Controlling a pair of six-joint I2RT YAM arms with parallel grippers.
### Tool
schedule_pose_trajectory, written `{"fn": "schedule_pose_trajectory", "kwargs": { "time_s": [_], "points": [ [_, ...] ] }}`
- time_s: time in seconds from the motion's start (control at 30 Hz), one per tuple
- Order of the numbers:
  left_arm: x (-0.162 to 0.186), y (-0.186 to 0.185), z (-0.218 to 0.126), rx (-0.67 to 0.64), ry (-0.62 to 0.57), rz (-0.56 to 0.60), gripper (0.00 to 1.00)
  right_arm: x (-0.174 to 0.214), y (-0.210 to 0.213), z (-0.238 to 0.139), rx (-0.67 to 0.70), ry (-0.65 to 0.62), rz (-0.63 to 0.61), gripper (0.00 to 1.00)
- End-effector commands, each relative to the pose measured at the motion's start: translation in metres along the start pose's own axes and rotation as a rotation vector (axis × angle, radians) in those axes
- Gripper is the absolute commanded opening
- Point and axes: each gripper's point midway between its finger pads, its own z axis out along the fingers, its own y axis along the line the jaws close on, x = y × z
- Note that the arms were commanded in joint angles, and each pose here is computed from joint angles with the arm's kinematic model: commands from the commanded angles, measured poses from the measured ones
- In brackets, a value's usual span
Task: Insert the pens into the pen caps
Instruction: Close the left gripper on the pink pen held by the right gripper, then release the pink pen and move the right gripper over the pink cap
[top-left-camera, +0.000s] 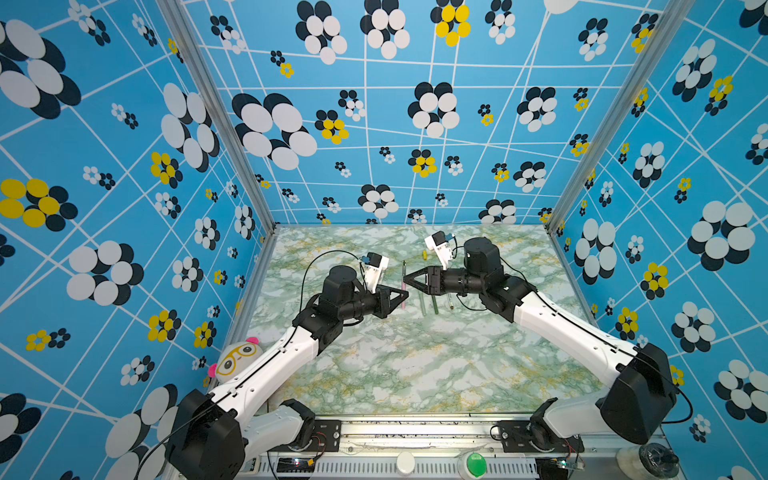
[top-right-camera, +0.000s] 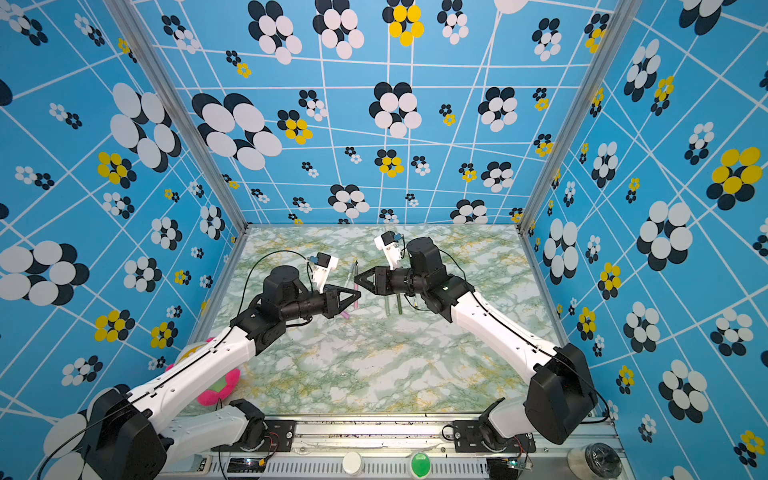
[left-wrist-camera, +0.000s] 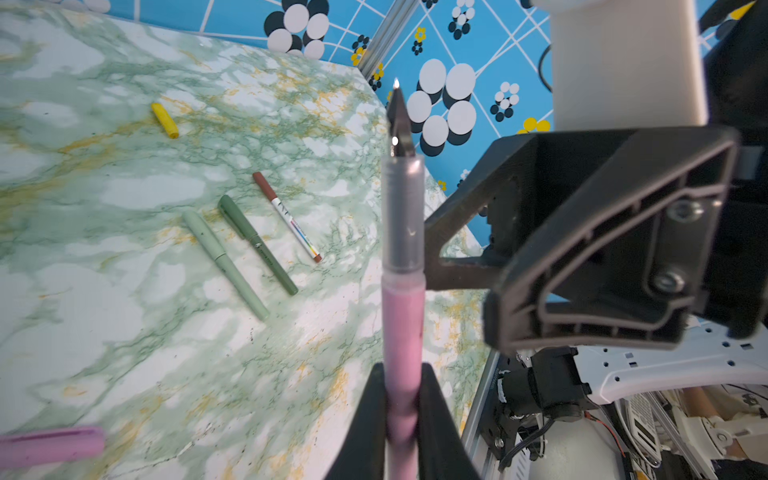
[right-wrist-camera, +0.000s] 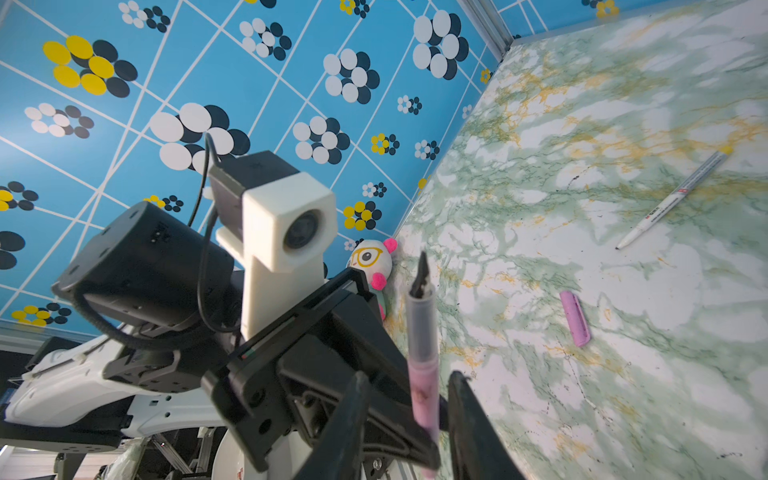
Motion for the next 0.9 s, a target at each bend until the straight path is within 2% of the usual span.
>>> {"fn": "schedule_pose_trajectory", "kwargs": {
  "time_s": [0.0, 0.17, 0.27, 0.33, 0.5, 0.6, 0.87],
  "points": [
    [-0.007, 0.025, -0.023, -0.158, -0.027, 0.0, 0.0, -0.009, 0.013, -0.012, 0.021, -0.021, -0.055, 0.39],
    [0.003, 0.084, -0.075, -0.465, -0.083, -0.12, 0.0, 0.007, -0.025, -0.004, 0.174, 0.047, -0.007, 0.44],
    [0.006, 0.101, -0.104, -0.601, -0.13, -0.113, 0.0, 0.024, -0.061, 0.013, 0.304, 0.128, 0.113, 0.46],
    [0.005, 0.105, -0.119, -0.656, -0.166, -0.09, 0.0, 0.041, -0.075, 0.032, 0.338, 0.188, 0.181, 0.49],
    [0.003, 0.104, -0.14, -0.7, -0.241, -0.065, 0.0, 0.09, -0.084, 0.088, 0.359, 0.346, 0.268, 0.58],
    [0.003, 0.102, -0.145, -0.7, -0.264, -0.057, 0.0, 0.117, -0.084, 0.12, 0.347, 0.424, 0.34, 0.6],
    [0.007, 0.101, -0.149, -0.685, -0.275, -0.045, 0.0, 0.157, -0.095, 0.171, 0.353, 0.495, 0.464, 0.66]
  ]
}}
